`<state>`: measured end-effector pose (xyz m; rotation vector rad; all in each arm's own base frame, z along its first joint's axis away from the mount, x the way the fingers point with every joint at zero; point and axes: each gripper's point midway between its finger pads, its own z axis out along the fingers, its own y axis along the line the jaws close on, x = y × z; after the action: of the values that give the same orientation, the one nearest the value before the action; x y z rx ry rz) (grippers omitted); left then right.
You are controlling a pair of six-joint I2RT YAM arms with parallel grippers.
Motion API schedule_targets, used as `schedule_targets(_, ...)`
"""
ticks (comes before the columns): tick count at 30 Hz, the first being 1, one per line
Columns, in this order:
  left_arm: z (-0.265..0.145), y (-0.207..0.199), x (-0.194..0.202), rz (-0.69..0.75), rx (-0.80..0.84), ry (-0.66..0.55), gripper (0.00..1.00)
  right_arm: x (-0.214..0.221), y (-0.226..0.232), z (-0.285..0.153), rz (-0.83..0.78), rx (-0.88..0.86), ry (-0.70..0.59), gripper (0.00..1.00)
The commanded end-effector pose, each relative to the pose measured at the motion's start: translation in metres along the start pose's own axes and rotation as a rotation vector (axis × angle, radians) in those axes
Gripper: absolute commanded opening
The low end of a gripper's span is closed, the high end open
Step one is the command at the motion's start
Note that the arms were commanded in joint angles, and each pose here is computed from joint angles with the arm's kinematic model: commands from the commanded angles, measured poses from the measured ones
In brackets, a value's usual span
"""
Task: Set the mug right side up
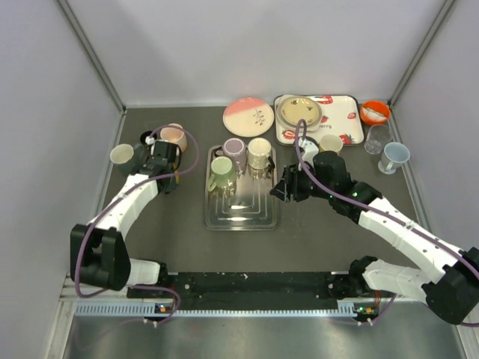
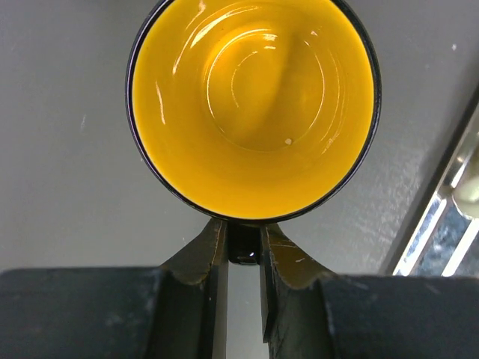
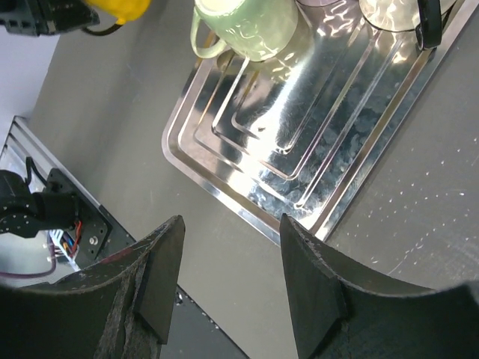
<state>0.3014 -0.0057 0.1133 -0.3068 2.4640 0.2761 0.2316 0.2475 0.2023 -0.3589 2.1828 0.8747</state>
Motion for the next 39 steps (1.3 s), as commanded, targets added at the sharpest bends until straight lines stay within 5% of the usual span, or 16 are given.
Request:
schedule_targets(1, 0.016, 0.003, -0.049, -0.061, -0.034, -0.088, 0.0, -0.002, 0.007, -0.004, -0.028, -0.032, -0.018, 0.54)
schedule_targets(18, 0.072, 0.016, -0.067, -0.129, -0.091, 0.013, 0.0, 0.002, 0.005, -0.001, -0.023, -0.031, -0.012, 0.55)
schedule_targets(23, 0.078, 0.013, -0.058, -0.132, -0.084, 0.051, 0.36, 0.003, 0.003, 0.001, -0.024, -0.02, -0.007, 0.55)
schedule_targets(28, 0.068, 0.013, -0.057, -0.149, -0.069, 0.047, 0.56, 0.005, 0.0, 0.004, -0.025, -0.01, 0.008, 0.55)
schedule_targets(34, 0.019, -0.001, -0.08, -0.208, 0.047, -0.032, 0.67, 0.005, -0.011, 0.01, -0.01, 0.049, 0.017, 0.61)
schedule_targets(39, -0.047, -0.064, -0.09, -0.066, 0.282, -0.212, 0.68, 0.007, -0.022, 0.022, 0.043, 0.113, 0.033, 0.63)
